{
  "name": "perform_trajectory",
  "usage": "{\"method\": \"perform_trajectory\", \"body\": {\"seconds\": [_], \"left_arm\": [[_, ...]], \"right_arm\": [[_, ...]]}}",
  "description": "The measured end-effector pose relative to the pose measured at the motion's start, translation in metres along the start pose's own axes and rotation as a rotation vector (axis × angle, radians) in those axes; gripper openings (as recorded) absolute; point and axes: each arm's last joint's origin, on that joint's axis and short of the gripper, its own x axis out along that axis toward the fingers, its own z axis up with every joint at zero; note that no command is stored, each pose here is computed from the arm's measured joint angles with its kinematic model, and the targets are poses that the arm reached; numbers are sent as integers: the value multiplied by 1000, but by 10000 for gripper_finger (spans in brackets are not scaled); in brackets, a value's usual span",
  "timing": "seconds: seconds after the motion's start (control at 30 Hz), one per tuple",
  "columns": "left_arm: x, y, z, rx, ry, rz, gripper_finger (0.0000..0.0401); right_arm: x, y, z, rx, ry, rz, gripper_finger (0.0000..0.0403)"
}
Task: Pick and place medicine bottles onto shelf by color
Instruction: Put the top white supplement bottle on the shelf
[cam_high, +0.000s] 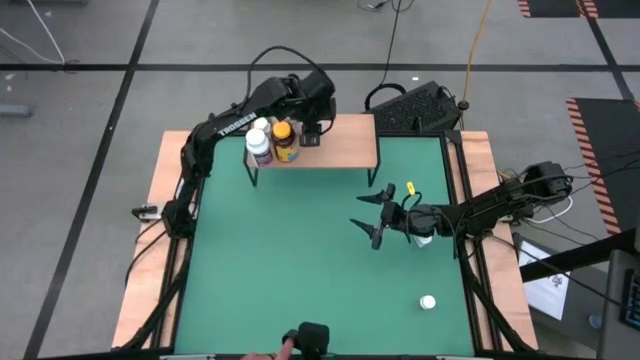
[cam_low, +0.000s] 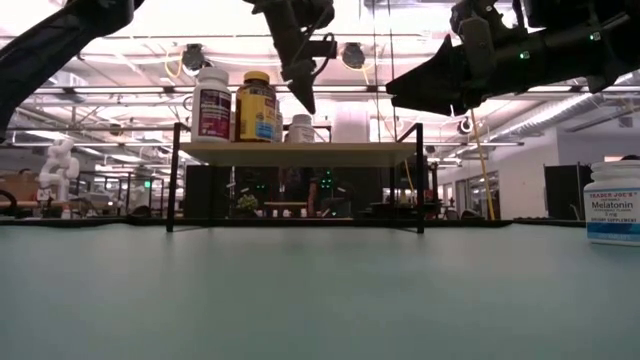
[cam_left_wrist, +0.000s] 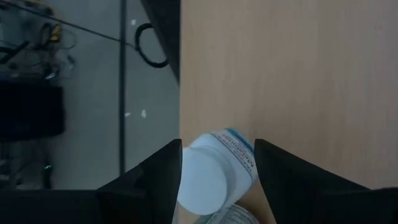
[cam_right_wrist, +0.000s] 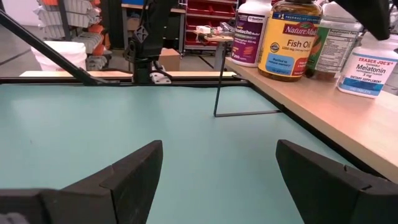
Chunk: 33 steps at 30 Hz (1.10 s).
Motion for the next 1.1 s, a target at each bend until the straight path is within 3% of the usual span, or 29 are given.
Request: {"method": "perform_trajectory", "body": {"seconds": [0.43,0.63,0.77,1.1], "left_arm": [[-19,-60,38,-18,-12,63,202],[-30,-93,50,-125,-26,13,202],[-30,-121,63,-117,-74,-15,200],[-22,-189,73,-26,-162,-67,132]], "right_arm": [[0,0,-3,5,30,1,309],[0,0,-5,31,44,2,309],[-1,2,-7,59,62,11,309],[-11,18,-14,108,131,76,309]]}}
